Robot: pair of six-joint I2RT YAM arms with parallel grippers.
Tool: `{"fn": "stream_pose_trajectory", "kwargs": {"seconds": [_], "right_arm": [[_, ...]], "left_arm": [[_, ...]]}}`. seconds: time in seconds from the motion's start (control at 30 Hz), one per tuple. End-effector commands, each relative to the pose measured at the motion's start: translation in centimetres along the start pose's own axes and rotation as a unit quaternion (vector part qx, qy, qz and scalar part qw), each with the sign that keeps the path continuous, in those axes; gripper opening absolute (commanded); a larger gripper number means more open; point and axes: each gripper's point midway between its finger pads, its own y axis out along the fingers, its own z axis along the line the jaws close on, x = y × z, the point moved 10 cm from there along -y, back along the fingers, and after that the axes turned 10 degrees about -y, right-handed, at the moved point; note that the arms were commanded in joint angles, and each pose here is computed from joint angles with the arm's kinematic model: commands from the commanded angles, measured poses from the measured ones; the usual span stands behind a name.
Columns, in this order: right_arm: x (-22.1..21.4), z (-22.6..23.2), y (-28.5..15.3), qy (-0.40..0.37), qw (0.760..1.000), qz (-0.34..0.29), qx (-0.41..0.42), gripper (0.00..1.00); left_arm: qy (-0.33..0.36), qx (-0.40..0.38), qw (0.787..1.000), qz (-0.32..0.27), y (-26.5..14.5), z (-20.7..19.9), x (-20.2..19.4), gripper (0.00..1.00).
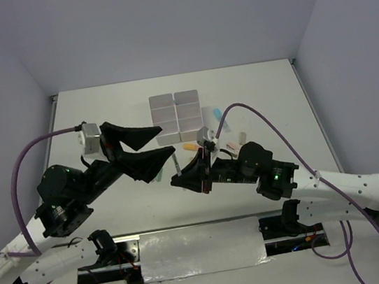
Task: Sort the stationery into containers
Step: Close the pen cap on the pen.
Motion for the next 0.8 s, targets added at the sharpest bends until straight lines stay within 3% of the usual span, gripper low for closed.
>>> {"fn": "stream_pose_trajectory", "kwargs": {"seconds": [0.0, 0.33, 0.43, 0.6, 0.73, 0.77], "right_arm": [[0.9, 0.2, -0.2, 0.000, 0.999, -0.032, 0.007, 0.00], [2.1, 0.3, -0.2, -0.008, 0.999, -0.033, 0.001, 0.00], [2.0, 0.1, -0.1, -0.009, 1.000, -0.027, -0.004, 0.00], [2.1, 0.0, -0.3, -0.010, 0.999, -0.029, -0.017, 0.00], [2.5, 0.0, -0.4, -0.012, 0.999, -0.030, -0.023, 0.00], [2.6, -0.1, -0.4, -0.013, 0.999, -0.032, -0.028, 0.00]], "left_arm": [[0.012, 0.024, 1.000, -0.005, 0.4, 0.3, 0.4, 0.80], [0.000, 0.041, 0.999, 0.033, 0.7, 1.1, -1.2, 0.63], [-0.007, 0.029, 0.999, 0.040, 0.9, 1.0, -1.6, 0.46], [-0.013, 0.020, 0.999, 0.049, 0.6, 1.1, -2.2, 0.37], [-0.018, 0.023, 0.998, 0.054, 0.5, 1.2, -2.5, 0.20], [-0.019, 0.024, 0.998, 0.056, 0.5, 1.2, -2.6, 0.09]]}}
